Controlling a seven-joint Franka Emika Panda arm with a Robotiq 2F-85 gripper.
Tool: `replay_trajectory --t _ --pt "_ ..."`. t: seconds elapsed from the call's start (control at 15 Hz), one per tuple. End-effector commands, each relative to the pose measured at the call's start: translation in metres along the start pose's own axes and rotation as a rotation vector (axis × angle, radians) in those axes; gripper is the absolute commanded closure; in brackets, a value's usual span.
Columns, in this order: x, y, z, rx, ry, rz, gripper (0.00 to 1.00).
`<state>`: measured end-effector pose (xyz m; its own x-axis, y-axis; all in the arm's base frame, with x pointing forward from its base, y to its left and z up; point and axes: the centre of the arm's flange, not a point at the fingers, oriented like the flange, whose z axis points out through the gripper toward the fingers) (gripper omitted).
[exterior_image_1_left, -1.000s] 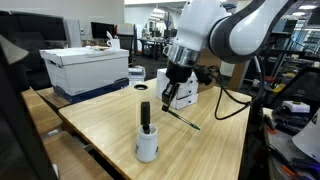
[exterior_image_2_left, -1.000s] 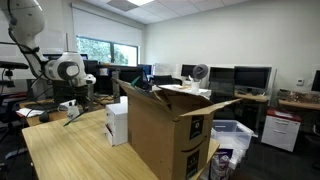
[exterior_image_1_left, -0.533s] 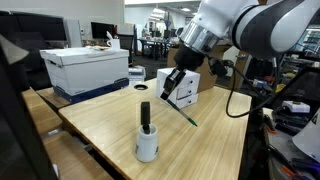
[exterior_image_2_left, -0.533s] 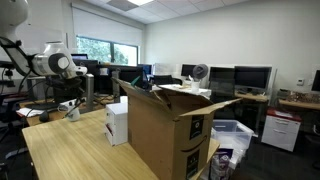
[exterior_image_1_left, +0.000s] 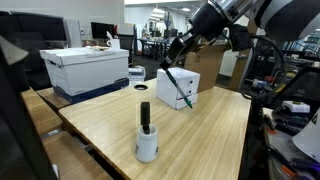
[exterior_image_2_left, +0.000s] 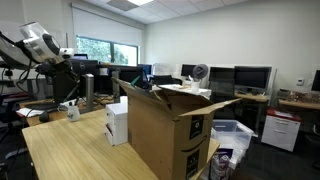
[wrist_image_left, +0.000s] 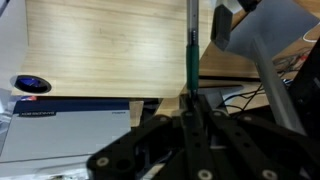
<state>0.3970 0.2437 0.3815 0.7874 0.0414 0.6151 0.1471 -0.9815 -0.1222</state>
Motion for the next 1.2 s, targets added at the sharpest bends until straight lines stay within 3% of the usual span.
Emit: replay_trajectory --t 0.0,0.53,1.13 --pt "-0.029 -0.031 -0.010 0.018 0.100 0.019 0.96" --pt "-0.042 -0.049 0.000 0.049 0.171 0.037 0.96" --pt "-0.033 -0.053 0.023 0.080 0.255 0.036 0.96"
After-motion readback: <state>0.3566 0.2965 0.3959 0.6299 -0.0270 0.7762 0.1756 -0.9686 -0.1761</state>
